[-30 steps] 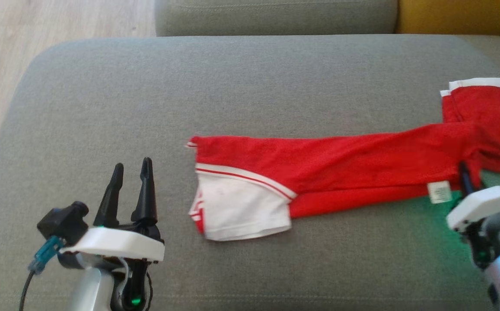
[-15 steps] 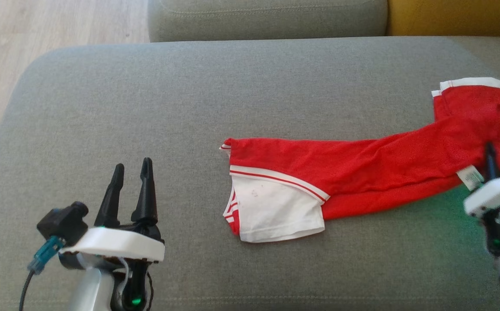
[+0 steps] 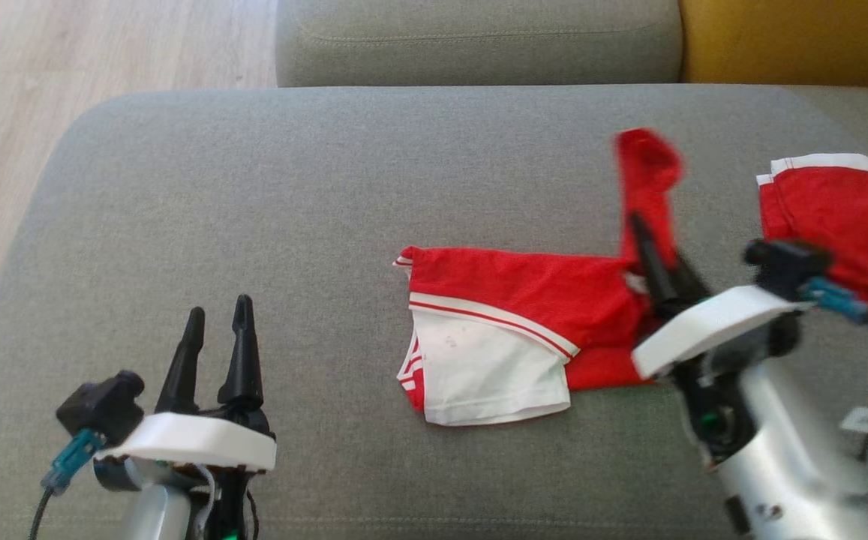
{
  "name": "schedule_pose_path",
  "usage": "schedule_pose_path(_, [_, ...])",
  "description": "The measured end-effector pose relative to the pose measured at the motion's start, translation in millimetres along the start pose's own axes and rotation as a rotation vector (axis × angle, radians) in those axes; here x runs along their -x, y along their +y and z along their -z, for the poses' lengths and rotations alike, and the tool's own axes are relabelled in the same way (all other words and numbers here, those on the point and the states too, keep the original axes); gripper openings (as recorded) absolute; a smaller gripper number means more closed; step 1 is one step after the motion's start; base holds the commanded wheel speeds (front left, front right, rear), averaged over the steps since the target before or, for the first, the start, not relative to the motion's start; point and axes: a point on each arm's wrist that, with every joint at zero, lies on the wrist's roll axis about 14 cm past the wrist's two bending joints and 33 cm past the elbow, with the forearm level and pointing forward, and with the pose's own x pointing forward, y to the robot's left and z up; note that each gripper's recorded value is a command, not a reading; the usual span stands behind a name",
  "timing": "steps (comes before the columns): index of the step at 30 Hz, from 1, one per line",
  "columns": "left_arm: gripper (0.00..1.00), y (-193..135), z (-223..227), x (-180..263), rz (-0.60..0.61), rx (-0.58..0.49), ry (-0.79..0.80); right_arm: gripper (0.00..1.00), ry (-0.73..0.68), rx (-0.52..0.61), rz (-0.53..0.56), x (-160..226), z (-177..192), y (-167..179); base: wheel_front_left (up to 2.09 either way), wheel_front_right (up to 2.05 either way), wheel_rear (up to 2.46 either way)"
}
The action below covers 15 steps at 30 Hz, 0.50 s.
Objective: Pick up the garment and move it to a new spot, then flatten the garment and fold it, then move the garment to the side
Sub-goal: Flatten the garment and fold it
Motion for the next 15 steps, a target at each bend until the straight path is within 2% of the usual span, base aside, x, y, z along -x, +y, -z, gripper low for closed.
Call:
schedule_pose_path(6, [1.00, 3.8, 0.4, 1.9, -0.012, -0.001, 0.001, 0.00, 0.077, -0.048, -0.166, 0.0, 23.2, 68.4, 0.00, 0.00, 0.00])
schedule_pose_path(15, [1.00, 12.9, 7.9, 4.6, -0.043, 0.010, 0.025, 0.00, 0.227, -0.059, -0.235, -0.6, 79.4, 94.7, 0.00, 0.00, 0.00])
